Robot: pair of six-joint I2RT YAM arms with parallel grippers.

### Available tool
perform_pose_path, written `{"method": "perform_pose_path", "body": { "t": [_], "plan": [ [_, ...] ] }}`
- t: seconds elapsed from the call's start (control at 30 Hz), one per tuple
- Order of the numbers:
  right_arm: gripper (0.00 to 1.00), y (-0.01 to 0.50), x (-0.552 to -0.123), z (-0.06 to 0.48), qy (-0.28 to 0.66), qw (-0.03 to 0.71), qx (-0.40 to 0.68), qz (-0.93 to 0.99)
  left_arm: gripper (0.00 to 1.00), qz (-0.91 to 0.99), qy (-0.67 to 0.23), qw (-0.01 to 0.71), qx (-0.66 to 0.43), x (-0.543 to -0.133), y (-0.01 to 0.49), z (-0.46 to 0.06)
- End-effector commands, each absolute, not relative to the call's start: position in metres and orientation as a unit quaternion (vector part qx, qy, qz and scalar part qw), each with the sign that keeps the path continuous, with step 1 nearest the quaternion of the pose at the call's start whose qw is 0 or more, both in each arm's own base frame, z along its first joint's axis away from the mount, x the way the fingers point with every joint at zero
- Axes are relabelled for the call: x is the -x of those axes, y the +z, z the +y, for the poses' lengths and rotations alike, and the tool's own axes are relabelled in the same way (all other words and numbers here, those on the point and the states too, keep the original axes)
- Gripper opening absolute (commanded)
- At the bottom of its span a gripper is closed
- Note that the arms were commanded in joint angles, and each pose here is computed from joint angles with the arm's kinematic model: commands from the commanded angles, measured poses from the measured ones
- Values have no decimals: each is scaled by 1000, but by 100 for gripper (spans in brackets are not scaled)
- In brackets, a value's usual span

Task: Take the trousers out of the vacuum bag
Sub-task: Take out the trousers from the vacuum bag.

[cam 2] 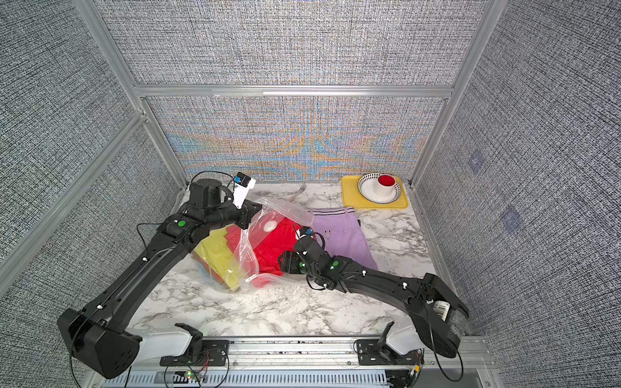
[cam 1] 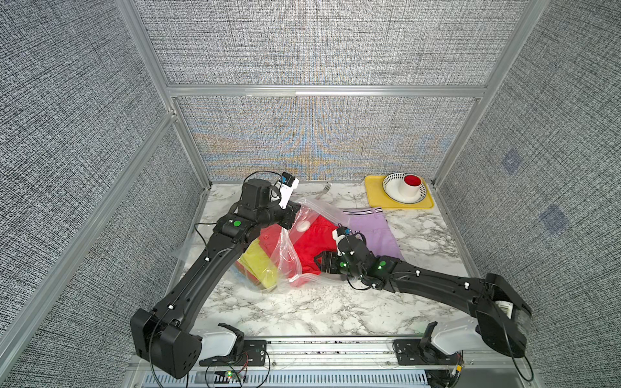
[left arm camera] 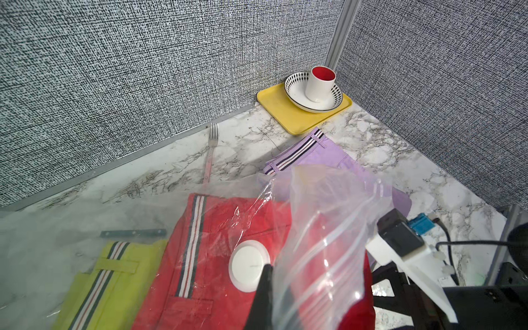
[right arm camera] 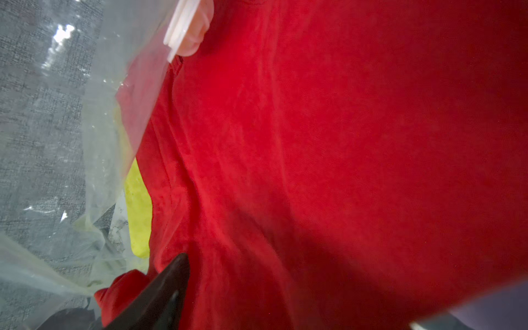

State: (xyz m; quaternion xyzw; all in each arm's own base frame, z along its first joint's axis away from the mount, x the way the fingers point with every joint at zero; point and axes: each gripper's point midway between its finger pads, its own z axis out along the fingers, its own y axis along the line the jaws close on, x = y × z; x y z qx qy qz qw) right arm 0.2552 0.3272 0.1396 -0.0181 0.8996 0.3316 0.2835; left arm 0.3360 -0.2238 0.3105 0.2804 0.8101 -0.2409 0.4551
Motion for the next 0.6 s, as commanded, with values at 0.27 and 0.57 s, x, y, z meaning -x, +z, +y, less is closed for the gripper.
{"method": "perform_pose_path", "body": {
  "t": [0.27, 0.57],
  "plan": [
    [82, 145, -265, 355, 412, 291, -65, 861, 0, 783, -241, 500, -281, -343, 334, -226],
    [82, 130, -271, 359, 420, 299, -87, 853, 0, 784, -237, 500, -281, -342, 331, -224]
  ]
}}
